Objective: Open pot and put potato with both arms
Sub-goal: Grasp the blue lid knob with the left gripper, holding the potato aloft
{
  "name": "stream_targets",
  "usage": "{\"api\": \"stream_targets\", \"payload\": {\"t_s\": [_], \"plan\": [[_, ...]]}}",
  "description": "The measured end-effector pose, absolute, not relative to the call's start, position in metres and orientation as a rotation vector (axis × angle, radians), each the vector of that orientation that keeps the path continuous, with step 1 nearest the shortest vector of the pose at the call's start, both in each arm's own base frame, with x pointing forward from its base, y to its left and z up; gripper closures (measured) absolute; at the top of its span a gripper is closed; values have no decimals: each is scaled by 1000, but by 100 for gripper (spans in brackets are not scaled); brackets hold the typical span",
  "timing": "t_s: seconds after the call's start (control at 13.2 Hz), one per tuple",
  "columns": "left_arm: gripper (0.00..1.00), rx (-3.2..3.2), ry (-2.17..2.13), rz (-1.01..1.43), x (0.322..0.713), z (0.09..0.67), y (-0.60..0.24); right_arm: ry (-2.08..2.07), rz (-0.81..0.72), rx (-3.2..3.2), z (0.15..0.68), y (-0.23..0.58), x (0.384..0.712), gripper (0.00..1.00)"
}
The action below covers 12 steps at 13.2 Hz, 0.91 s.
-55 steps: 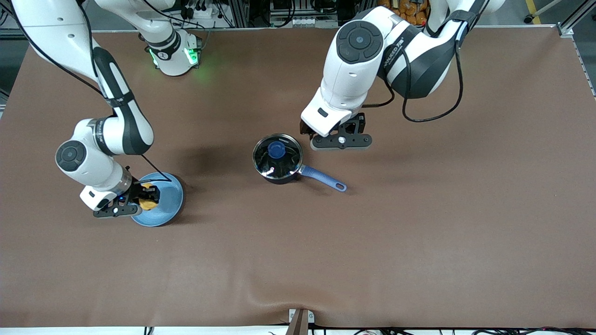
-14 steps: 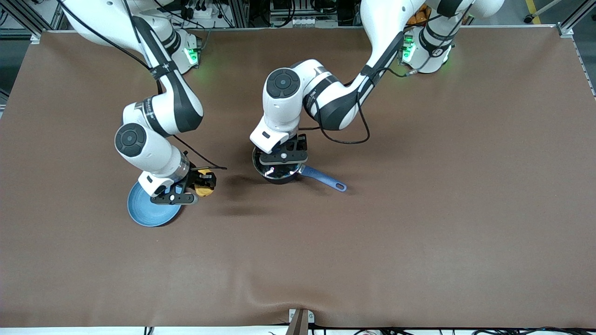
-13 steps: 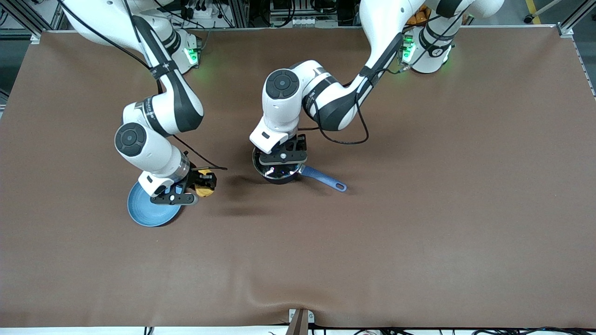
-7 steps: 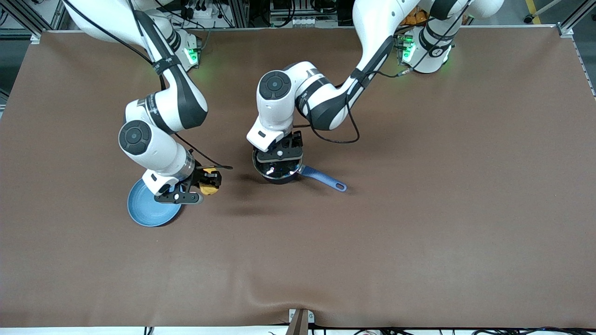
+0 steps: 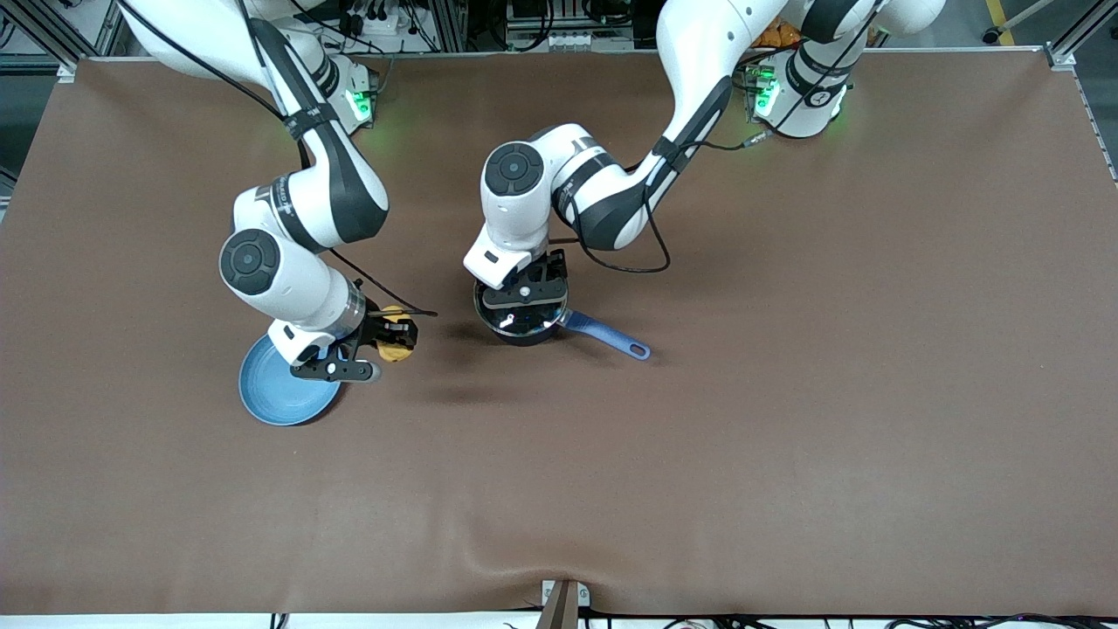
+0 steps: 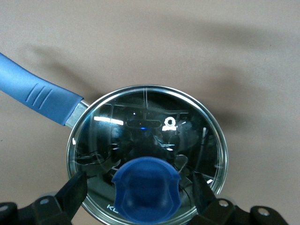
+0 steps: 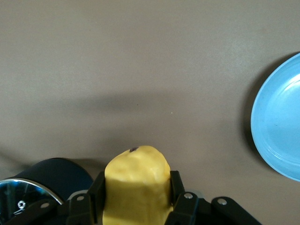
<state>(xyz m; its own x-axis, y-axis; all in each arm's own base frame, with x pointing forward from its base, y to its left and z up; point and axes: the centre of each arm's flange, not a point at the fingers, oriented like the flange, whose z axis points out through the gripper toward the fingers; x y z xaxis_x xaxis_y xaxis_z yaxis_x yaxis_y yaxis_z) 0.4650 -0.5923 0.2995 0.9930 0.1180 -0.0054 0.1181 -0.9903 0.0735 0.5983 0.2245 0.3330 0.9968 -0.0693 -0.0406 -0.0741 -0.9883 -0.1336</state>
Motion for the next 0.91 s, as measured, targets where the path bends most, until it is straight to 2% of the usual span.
{"api": "stream_targets", "payload": {"t_s": [0.15, 0.23, 0.91], "plan": [[28, 3060, 182, 0, 465, 298, -593, 108, 48, -3001, 336, 225, 600, 42], [36, 3058, 181, 1, 465, 297, -593, 108, 54, -3002, 337, 226, 600, 42], [39, 3051, 193, 8, 466, 299, -594, 130, 82, -3002, 342, 229, 600, 42]]}}
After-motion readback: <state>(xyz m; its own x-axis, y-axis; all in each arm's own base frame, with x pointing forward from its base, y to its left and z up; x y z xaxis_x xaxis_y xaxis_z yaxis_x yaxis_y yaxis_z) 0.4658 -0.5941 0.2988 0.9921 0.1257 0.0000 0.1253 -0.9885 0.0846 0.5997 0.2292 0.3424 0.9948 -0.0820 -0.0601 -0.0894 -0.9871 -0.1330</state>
